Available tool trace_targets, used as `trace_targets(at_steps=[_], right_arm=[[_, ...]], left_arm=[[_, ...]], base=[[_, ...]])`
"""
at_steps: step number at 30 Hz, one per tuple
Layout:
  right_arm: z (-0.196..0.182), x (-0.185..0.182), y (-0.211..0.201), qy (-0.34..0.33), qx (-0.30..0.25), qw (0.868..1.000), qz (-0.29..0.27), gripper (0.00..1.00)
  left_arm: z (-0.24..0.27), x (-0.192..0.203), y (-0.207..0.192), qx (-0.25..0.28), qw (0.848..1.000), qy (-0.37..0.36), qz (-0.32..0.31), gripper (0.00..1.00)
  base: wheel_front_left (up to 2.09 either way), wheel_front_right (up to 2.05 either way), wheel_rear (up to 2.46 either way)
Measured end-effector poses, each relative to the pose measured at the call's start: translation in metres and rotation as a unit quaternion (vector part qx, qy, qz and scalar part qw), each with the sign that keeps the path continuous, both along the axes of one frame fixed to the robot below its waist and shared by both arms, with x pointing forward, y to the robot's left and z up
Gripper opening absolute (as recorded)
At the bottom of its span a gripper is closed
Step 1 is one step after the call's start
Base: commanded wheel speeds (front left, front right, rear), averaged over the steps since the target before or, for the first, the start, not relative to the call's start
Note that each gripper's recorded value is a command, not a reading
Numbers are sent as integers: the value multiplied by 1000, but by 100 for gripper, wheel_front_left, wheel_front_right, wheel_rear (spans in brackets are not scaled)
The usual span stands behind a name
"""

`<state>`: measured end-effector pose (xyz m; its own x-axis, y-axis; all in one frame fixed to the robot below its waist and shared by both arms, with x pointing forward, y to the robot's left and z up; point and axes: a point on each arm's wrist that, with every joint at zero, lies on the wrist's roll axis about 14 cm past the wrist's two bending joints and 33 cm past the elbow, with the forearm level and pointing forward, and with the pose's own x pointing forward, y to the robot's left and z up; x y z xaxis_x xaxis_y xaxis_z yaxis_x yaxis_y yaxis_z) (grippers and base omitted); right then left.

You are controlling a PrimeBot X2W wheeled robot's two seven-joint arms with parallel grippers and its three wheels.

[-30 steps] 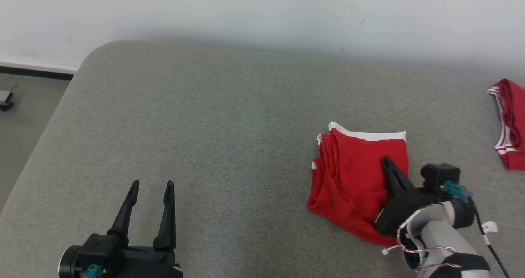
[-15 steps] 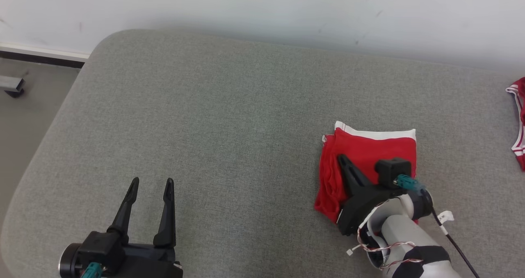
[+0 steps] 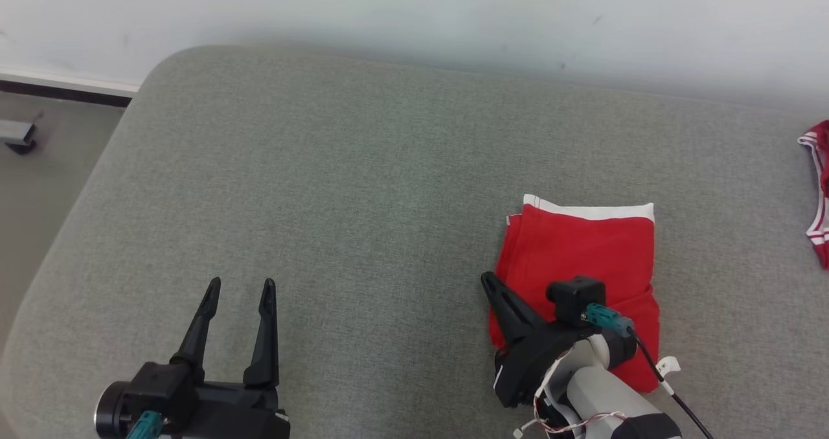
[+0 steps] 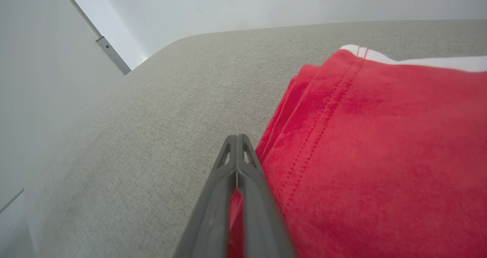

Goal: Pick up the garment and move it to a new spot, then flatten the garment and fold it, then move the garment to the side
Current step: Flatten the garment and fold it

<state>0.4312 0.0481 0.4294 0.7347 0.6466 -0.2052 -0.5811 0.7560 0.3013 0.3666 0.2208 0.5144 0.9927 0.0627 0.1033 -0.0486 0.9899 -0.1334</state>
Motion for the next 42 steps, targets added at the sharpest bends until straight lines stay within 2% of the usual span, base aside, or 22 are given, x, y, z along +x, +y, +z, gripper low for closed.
trace_targets(at_steps=[10, 18, 24, 31, 32, 33, 34, 35, 42], right_arm=[[45, 20, -22, -63, 32, 997, -43, 0], [72, 26, -84, -121, 24, 987, -107, 0], [82, 17, -132, -147, 10, 977, -156, 0], [79, -12, -178, -154, -9, 967, -205, 0], [78, -16, -184, -154, -8, 965, -214, 8], [78, -20, -190, -155, -9, 962, -223, 40], [80, -24, -195, -158, -10, 960, -230, 86], [80, -28, -199, -160, -11, 958, -237, 100], [76, -60, -222, -159, -15, 949, -273, 100]], left_arm=[[4, 6, -6, 1, 1000, -7, -10, 100], [5, 9, -21, 0, 999, -11, -35, 100], [6, 14, -37, 1, 998, -13, -59, 100], [7, 15, -49, 0, 997, -16, -77, 100], [8, 16, -51, 0, 997, -17, -79, 100], [8, 15, -52, 0, 997, -17, -82, 100], [8, 15, -53, 0, 996, -17, -83, 100], [7, 14, -54, 0, 996, -15, -84, 100], [6, 10, -57, 5, 996, -14, -92, 100]], base=[[0, 0, 0], [0, 0, 0], [0, 0, 0], [0, 0, 0], [0, 0, 0], [0, 0, 0], [0, 0, 0], [0, 0, 0], [0, 0, 0]])
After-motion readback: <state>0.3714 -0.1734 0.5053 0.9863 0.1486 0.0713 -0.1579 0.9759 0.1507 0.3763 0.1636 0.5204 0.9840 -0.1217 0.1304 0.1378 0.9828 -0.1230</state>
